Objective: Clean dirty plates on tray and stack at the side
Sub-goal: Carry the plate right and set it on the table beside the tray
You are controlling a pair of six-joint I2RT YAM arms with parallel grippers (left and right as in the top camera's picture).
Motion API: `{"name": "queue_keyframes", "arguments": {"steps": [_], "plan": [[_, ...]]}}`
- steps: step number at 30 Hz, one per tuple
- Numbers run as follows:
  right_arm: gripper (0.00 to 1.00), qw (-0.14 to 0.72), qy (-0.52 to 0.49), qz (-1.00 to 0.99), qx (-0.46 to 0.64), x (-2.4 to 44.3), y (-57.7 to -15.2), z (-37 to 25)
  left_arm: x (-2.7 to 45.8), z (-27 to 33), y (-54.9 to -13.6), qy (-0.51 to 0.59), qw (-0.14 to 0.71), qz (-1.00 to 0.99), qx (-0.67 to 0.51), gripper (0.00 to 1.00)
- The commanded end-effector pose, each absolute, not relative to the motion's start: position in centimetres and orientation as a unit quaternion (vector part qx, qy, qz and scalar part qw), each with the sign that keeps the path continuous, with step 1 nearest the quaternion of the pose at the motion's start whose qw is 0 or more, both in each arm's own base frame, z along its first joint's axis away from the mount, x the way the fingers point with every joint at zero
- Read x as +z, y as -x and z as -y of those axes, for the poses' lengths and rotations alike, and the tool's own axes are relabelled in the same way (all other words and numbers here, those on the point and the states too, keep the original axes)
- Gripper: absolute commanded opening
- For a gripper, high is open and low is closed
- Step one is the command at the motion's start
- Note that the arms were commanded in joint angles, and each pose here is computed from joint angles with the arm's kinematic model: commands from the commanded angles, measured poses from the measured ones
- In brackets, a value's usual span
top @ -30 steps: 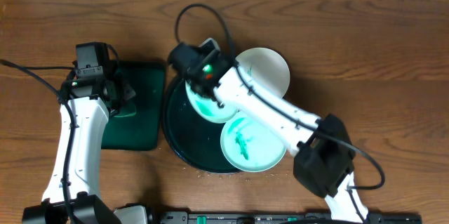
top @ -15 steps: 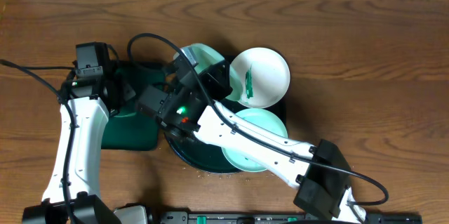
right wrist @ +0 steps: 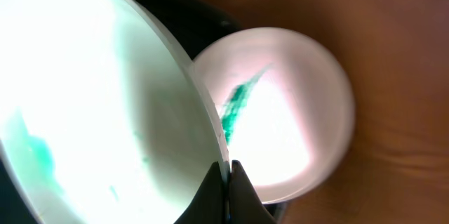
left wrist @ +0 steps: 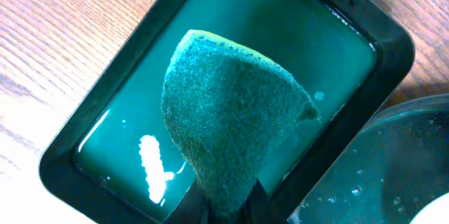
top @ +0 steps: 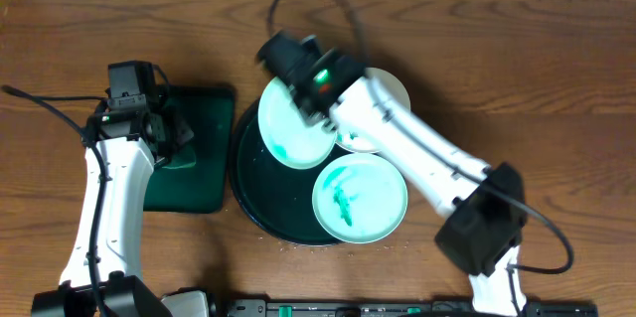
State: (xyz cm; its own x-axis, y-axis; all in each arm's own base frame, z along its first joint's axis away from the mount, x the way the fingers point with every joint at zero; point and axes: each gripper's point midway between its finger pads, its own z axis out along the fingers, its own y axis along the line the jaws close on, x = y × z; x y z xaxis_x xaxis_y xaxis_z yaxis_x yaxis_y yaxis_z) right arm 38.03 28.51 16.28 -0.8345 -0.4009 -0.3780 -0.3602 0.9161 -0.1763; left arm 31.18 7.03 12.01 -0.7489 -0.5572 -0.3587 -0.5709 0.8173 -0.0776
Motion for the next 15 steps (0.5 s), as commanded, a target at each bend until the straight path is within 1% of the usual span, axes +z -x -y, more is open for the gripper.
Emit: {"name": "queue_keyframes", "arguments": {"steps": [1,2,4,7,8,9,11,13,14,15], "plan": [[0.01,0.182,0.167,-0.958,0.142,21.2,-39.4,-27.8,11.9,-7.0,-31.3,0.303,0.185,-0.935,0.016,0.07],[0.01,0.182,0.154,-0.959,0.152,21.7,-40.0,-26.7,11.9,-7.0,-31.3,0.303,0.185,-0.935,0.016,0.07],[0.01,0.191,0.091,-0.963,0.165,23.3,-42.3,-21.2,11.9,-7.0,-31.3,0.305,0.185,-0.934,0.016,0.07],[0.01,0.197,0.003,-0.969,0.15,24.4,-43.8,-13.6,12.0,-7.1,-31.4,0.305,0.189,-0.933,0.016,0.07],[0.01,0.196,-0.01,-0.969,0.147,24.4,-43.9,-12.4,12.0,-7.1,-31.5,0.305,0.19,-0.933,0.015,0.07],[0.01,0.193,-0.051,-0.97,0.137,24.5,-44.0,-8.7,12.0,-7.1,-31.5,0.305,0.191,-0.933,0.015,0.07],[0.01,0.178,-0.112,-0.97,0.12,24.0,-43.7,-3.4,12.1,-7.1,-31.6,0.305,0.192,-0.933,0.015,0.07],[0.01,0.159,-0.16,-0.969,0.103,22.8,-43.0,0.8,12.1,-7.1,-31.6,0.305,0.192,-0.933,0.015,0.07],[0.01,0.153,-0.173,-0.968,0.098,22.4,-42.8,1.9,12.1,-7.1,-31.6,0.305,0.192,-0.933,0.015,0.07],[0.01,0.136,-0.203,-0.966,0.087,21.2,-42.0,4.4,12.1,-7.1,-31.6,0.305,0.192,-0.933,0.015,0.07]]}}
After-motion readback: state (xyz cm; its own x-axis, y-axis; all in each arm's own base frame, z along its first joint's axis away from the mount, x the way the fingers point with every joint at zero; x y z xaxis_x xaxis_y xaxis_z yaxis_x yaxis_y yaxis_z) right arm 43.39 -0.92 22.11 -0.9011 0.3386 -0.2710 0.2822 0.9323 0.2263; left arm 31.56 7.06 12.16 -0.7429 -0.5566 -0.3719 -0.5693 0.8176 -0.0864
